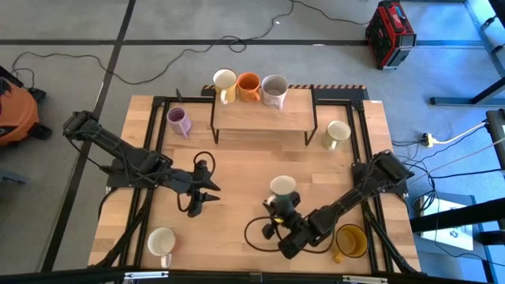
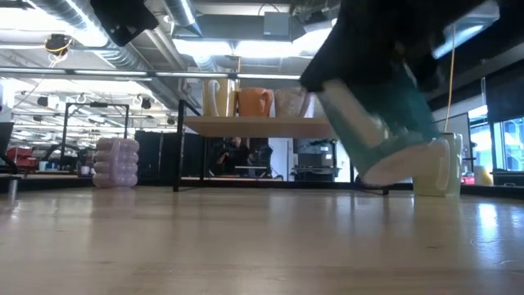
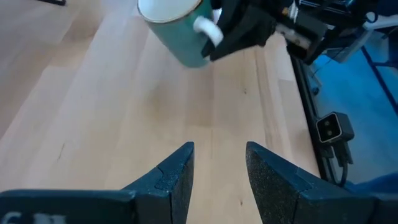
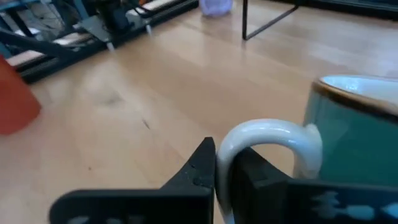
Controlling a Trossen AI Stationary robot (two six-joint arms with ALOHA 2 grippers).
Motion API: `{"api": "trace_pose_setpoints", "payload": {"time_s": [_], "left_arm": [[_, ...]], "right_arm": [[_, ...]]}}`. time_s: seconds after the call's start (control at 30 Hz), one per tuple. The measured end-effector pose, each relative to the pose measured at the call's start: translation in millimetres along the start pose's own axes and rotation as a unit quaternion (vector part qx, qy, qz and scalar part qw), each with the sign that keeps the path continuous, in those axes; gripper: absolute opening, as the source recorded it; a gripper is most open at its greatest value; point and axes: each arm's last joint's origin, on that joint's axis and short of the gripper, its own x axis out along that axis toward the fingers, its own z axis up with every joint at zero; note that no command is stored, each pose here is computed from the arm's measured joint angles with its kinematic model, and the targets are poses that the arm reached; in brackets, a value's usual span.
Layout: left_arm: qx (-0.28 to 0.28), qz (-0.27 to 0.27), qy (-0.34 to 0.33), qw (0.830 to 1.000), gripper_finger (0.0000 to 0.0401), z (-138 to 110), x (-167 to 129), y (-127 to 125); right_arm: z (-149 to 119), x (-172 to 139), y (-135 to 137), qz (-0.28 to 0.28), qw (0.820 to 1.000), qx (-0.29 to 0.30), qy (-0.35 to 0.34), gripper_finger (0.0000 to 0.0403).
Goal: Place coffee mugs
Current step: Put the blue mug on the shelf
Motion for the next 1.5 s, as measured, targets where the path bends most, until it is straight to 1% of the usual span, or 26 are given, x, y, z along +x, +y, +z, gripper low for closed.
{"api": "trace_pose_setpoints", "payload": {"time_s": [0.1, 0.17, 0.27, 0.33, 0.53, 0.77, 0.93, 1.13, 1.23, 1.3, 1.5], "left_arm": [[-0.001, -0.013, 0.000, 1.000, 0.0140, 1, -2, -1], [-0.001, -0.018, 0.004, 1.000, 0.0140, 0, -3, -1], [-0.004, -0.041, 0.002, 0.999, 0.0140, 2, -7, -2], [-0.004, -0.042, 0.004, 0.999, 0.0140, 2, -10, -1], [-0.014, -0.064, -0.018, 0.998, 0.0140, 7, -25, 1], [-0.020, -0.068, -0.042, 0.997, 0.0140, 10, -37, 3], [-0.021, -0.061, -0.048, 0.997, 0.0140, 11, -38, 4], [-0.019, -0.061, -0.049, 0.997, 0.0140, 11, -38, 4], [-0.019, -0.060, -0.049, 0.997, 0.0140, 11, -38, 4], [-0.019, -0.056, -0.051, 0.997, 0.0140, 11, -38, 4], [-0.020, -0.019, -0.073, 0.997, 0.0140, 12, -38, 6]], "right_arm": [[9, -6, -1, 0.003, 1.000, 0.003, -0.002, 0.0005], [16, -9, -5, -0.007, 1.000, -0.005, -0.009, 0.0005], [28, -15, -9, -0.014, 1.000, -0.007, -0.020, 0.0005], [36, -21, -12, -0.015, 1.000, -0.008, -0.022, 0.0005], [56, -33, -20, -0.019, 0.999, -0.012, -0.029, 0.0005], [87, -49, -34, -0.017, 0.999, -0.035, -0.030, 0.0005], [119, -50, -46, 0.014, 0.997, -0.071, 0.003, 0.0005], [166, -40, -73, 0.054, 0.991, -0.119, 0.035, 0.0005], [189, -35, -91, 0.073, 0.987, -0.138, 0.029, 0.0005], [202, -33, -106, 0.091, 0.986, -0.137, 0.014, 0.0005], [217, -31, -155, 0.124, 0.982, -0.143, -0.020, 0.0005]]}}
